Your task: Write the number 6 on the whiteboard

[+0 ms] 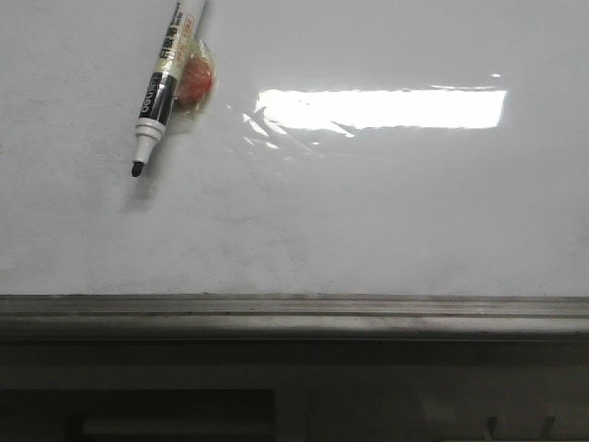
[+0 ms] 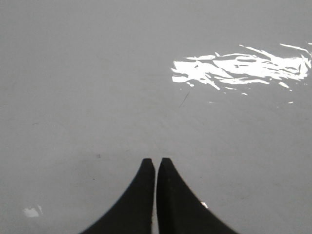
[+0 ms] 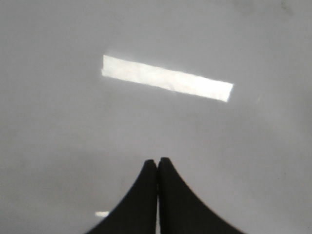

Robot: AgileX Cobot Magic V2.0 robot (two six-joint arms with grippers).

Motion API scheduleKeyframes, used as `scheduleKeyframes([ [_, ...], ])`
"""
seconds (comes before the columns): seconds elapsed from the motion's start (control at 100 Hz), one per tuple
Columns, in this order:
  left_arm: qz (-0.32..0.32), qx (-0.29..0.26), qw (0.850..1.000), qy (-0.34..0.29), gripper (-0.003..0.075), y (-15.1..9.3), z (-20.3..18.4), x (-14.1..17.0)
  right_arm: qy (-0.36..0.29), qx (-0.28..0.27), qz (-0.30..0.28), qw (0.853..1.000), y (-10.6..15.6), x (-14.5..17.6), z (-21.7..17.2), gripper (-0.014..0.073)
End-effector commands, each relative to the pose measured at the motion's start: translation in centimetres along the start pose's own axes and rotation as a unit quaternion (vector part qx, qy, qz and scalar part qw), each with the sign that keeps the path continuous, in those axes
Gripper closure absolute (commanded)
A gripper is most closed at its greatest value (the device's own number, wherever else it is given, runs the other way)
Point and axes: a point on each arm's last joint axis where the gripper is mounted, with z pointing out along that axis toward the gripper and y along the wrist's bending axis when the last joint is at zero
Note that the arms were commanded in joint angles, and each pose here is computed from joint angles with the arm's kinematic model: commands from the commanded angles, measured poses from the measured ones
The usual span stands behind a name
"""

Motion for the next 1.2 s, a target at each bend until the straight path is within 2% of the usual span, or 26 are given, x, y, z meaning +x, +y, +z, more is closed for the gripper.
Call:
scheduleKeyframes([
  [0.0,-0.004,-0.002,1.000,-0.029,0.0740,0.08,-0.07,0.74,-0.038,0.013,-0.002,0.999,-0.06,-0.12,-0.11,0.0640],
  [0.98,-0.006,-0.002,0.999,-0.036,0.0740,0.09,-0.08,0.64,-0.042,0.014,0.003,0.999,-0.09,-0.19,-0.12,0.0640],
  [1.08,-0.031,-0.001,0.999,-0.036,0.0740,0.09,-0.08,0.64,-0.041,0.014,0.028,0.999,-0.11,-0.17,-0.11,0.0640],
  [1.19,-0.103,0.001,0.994,-0.036,0.0740,0.08,-0.08,0.63,-0.043,0.016,0.087,0.995,-0.19,-0.20,-0.12,0.0640],
])
